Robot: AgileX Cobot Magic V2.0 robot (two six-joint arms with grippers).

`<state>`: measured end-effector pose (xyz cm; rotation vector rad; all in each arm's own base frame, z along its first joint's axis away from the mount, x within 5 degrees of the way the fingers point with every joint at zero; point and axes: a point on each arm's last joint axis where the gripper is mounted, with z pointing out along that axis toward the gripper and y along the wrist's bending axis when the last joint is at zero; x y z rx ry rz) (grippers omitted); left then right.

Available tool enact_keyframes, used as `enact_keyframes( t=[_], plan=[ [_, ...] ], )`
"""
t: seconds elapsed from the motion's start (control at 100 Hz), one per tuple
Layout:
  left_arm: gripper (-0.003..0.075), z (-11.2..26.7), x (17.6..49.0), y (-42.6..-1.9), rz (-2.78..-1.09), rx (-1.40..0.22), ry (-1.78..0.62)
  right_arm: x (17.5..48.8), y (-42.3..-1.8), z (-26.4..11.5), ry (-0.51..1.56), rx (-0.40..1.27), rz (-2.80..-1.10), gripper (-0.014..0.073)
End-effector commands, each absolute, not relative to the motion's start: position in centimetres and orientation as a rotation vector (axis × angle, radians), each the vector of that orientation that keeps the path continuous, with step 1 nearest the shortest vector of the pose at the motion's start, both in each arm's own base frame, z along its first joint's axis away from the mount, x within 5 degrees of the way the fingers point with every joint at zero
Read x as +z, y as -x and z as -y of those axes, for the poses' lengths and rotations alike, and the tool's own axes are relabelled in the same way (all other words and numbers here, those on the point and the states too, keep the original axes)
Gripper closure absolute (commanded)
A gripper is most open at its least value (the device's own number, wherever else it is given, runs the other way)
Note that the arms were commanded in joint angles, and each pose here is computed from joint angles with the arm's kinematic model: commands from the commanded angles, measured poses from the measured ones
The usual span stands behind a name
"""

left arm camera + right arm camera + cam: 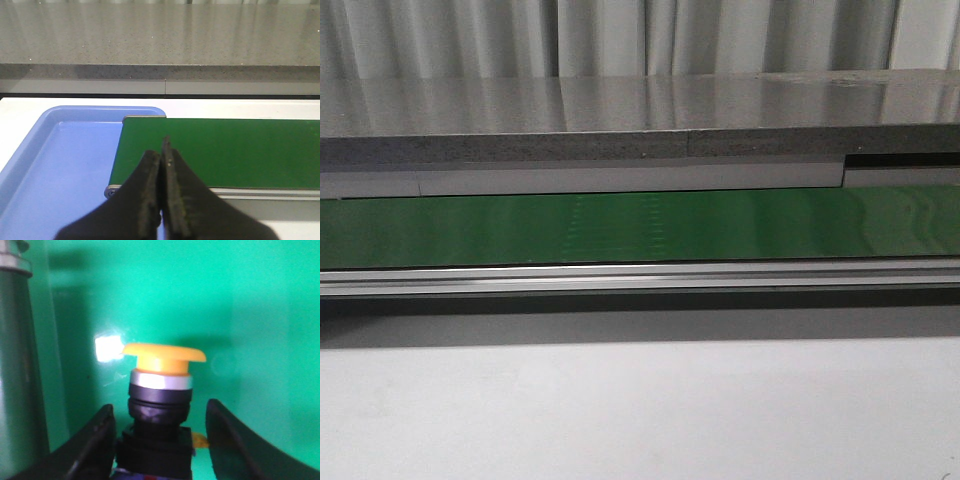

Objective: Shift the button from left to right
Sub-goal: 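Lift the button with the right gripper and move it over the green tray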

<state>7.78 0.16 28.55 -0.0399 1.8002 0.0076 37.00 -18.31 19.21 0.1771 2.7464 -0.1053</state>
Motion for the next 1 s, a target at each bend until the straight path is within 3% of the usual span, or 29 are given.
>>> enact_keyframes(
  t=[0.0,0.17,0.31,0.48,0.69,0.99],
  plan=[
    [0.0740,-0.2,30.1,-7.9,-1.705,0.008,0.042,22.6,-37.3,18.5,-0.179,-0.156,-2.622,0.0299],
    [0.0740,-0.2,30.1,-7.9,-1.705,0.008,0.042,22.6,-37.3,18.5,-0.184,-0.151,-2.619,0.0135],
    [0.0740,-0.2,30.1,-7.9,-1.705,0.008,0.042,22.6,-37.3,18.5,-0.185,-0.151,-2.619,0.0073],
    [0.0740,-0.2,30.1,-7.9,-1.705,0.008,0.042,23.0,-37.2,18.6,-0.188,-0.156,-2.612,0.0063],
    [0.0740,-0.2,30.1,-7.9,-1.705,0.008,0.042,26.3,-37.0,18.0,-0.227,-0.162,-2.506,0.0063],
    [0.0740,-0.2,30.1,-7.9,-1.705,0.008,0.042,32.6,-37.4,11.7,-0.111,-0.091,-2.273,0.0063]
  ],
)
